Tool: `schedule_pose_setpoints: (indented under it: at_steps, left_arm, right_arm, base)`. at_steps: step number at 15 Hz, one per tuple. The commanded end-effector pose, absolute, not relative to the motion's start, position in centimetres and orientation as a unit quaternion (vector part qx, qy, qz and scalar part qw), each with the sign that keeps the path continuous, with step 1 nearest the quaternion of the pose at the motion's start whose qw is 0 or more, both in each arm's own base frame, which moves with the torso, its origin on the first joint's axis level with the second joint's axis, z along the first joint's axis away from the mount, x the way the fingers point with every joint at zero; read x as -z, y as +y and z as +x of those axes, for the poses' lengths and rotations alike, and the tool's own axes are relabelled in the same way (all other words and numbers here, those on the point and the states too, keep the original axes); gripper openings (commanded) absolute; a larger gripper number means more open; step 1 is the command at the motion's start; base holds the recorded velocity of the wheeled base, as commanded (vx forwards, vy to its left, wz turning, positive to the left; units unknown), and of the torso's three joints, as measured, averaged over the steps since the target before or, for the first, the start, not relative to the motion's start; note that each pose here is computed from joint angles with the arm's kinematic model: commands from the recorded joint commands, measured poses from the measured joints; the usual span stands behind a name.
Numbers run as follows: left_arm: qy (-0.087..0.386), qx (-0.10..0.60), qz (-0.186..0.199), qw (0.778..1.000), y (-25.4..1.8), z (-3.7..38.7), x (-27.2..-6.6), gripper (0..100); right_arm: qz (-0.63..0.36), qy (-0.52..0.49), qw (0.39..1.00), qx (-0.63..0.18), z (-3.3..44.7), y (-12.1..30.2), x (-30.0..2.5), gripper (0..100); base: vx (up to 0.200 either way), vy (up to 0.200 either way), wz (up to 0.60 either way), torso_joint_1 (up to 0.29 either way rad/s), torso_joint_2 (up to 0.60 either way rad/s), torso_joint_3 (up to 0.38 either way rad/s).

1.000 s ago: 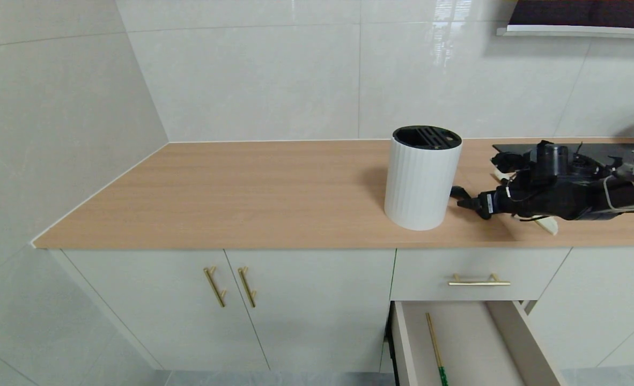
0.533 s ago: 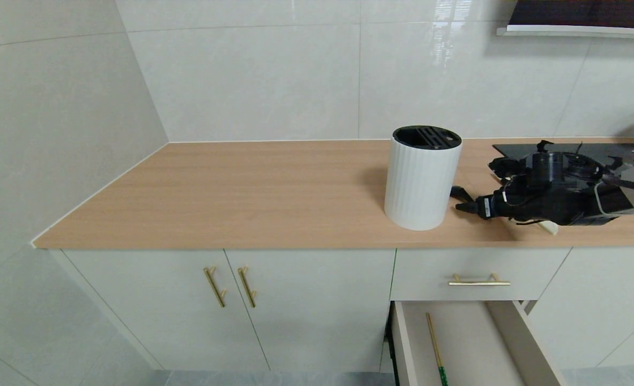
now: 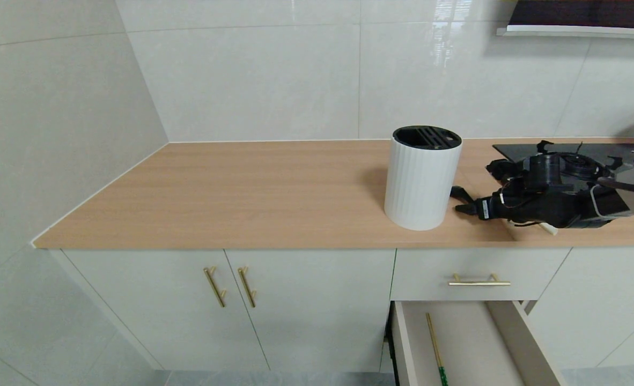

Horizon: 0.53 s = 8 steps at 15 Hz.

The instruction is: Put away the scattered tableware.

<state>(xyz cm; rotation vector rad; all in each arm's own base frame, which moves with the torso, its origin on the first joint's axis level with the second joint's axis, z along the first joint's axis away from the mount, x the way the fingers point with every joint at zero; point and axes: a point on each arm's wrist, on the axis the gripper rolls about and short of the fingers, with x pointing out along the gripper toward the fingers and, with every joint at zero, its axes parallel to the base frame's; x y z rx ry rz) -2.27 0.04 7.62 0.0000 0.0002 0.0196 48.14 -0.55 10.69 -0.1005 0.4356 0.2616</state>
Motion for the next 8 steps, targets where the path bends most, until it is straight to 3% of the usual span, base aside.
schedule_pose_setpoints:
  at_steps: [1,2,3,8]
  left_arm:
    - [0.000,-0.010,0.000,1.000,0.04,-2.27,-7.61,100]
    - [0.000,-0.010,0.000,1.000,0.04,-2.27,-7.61,100]
    - [0.000,-0.010,0.000,1.000,0.04,-2.27,-7.61,100]
    - [0.000,-0.010,0.000,1.000,0.04,-2.27,-7.61,100]
  right_arm:
    - [-0.051,0.216,0.966,-0.130,48.10,-0.48,-10.72,100]
    - [-0.051,0.216,0.966,-0.130,48.10,-0.48,-10.72,100]
    - [-0.051,0.217,0.966,-0.130,48.12,-0.48,-10.65,0]
    - [-0.051,0.216,0.966,-0.131,48.19,-0.33,-10.47,0]
  base:
    - [0.000,0.000,0.00,0.000,0.00,0.000]
    - [0.000,0.000,0.00,0.000,0.00,0.000]
    - [0.000,0.000,0.00,0.000,0.00,0.000]
    - [0.000,0.000,0.00,0.000,0.00,0.000]
